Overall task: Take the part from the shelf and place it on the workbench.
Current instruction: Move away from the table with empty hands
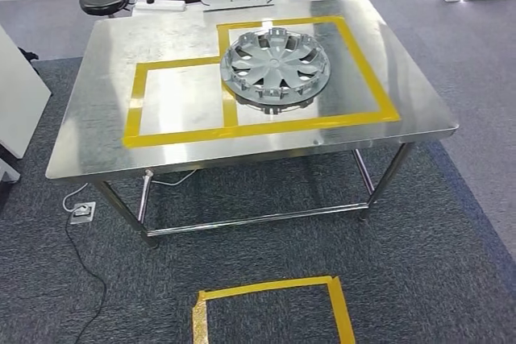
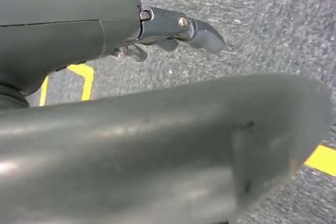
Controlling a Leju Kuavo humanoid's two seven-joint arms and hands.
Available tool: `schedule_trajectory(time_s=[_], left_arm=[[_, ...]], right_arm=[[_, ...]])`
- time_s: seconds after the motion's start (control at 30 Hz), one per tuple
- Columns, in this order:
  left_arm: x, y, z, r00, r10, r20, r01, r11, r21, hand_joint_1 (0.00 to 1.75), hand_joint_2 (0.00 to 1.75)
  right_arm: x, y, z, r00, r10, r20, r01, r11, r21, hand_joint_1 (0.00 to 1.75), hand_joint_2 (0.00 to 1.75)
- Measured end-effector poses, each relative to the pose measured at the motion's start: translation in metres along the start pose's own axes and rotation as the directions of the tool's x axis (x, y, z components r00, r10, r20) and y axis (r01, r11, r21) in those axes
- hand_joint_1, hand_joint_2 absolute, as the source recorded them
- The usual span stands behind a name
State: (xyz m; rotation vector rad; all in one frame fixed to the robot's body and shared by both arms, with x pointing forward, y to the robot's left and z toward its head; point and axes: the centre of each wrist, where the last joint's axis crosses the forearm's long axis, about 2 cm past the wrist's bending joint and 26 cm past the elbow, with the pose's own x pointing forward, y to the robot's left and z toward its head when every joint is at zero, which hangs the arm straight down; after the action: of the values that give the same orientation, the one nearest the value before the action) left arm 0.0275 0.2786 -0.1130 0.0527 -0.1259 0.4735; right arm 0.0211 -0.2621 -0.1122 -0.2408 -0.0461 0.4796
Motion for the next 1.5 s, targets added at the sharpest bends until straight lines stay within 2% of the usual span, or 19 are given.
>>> schedule_trajectory(time_s=[1.5], left_arm=[[-0.0001, 0.0005, -0.0001, 1.0, 0.017, -0.012, -0.017, 1.0, -0.013, 0.0, 0.0]], right_arm=[[0.0005, 0.0003, 0.0001, 1.0, 0.015, 0.007, -0.015, 1.0, 0.009, 0.0, 0.0]])
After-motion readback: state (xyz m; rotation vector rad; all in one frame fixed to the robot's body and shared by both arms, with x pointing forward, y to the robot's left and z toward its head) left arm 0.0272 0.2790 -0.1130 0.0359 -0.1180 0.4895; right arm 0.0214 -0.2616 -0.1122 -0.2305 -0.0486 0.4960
